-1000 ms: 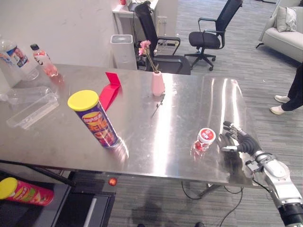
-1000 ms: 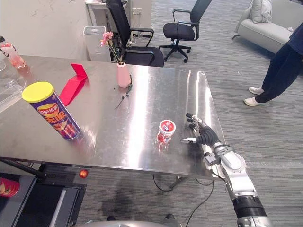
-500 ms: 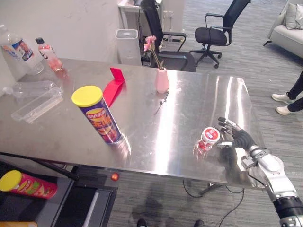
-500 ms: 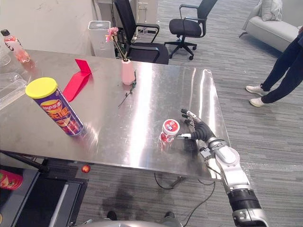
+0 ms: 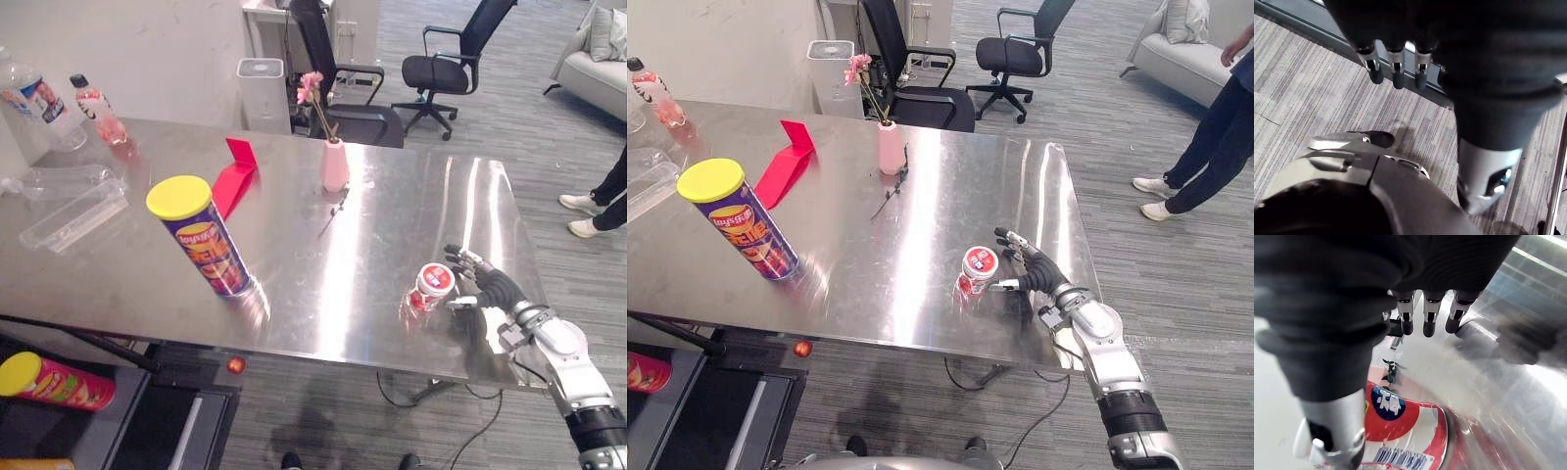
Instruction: Put the gum and the chips on the shelf.
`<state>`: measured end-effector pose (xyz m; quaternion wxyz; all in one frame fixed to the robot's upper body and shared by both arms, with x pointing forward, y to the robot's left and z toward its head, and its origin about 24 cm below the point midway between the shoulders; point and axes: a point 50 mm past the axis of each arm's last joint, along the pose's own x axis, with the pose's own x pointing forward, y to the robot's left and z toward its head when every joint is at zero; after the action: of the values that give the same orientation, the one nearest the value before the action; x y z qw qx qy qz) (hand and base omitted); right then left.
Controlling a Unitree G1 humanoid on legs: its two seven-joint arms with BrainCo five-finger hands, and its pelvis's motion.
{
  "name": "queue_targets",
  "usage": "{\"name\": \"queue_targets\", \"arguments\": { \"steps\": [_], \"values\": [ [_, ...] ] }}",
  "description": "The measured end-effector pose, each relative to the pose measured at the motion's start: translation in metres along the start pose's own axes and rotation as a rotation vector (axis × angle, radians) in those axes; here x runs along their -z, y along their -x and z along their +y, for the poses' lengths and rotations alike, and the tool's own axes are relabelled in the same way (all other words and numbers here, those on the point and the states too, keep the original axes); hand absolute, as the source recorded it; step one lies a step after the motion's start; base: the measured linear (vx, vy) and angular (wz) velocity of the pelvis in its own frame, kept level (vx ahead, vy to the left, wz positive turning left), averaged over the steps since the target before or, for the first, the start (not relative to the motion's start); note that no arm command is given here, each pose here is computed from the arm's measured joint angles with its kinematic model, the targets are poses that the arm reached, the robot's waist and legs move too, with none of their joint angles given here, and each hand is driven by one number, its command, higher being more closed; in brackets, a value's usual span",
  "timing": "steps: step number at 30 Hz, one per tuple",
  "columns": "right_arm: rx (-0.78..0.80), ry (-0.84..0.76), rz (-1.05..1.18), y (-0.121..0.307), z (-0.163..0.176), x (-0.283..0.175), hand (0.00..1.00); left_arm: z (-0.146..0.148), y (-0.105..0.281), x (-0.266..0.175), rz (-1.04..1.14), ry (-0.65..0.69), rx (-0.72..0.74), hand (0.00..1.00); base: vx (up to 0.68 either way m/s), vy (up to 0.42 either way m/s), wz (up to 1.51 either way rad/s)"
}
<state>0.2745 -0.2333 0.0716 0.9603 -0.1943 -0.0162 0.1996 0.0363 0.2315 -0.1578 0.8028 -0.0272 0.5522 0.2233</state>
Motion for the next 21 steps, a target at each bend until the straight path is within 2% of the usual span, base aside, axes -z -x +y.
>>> {"name": "queue_targets", "arguments": {
  "steps": [21],
  "values": [
    [-0.086,0.020,-0.046,-0.004,0.012,-0.012,0.00,-0.001,0.000,-0.001,-0.003,0.002,-0.003,0.00,0.00,0.000,0.00]
  ]
}}
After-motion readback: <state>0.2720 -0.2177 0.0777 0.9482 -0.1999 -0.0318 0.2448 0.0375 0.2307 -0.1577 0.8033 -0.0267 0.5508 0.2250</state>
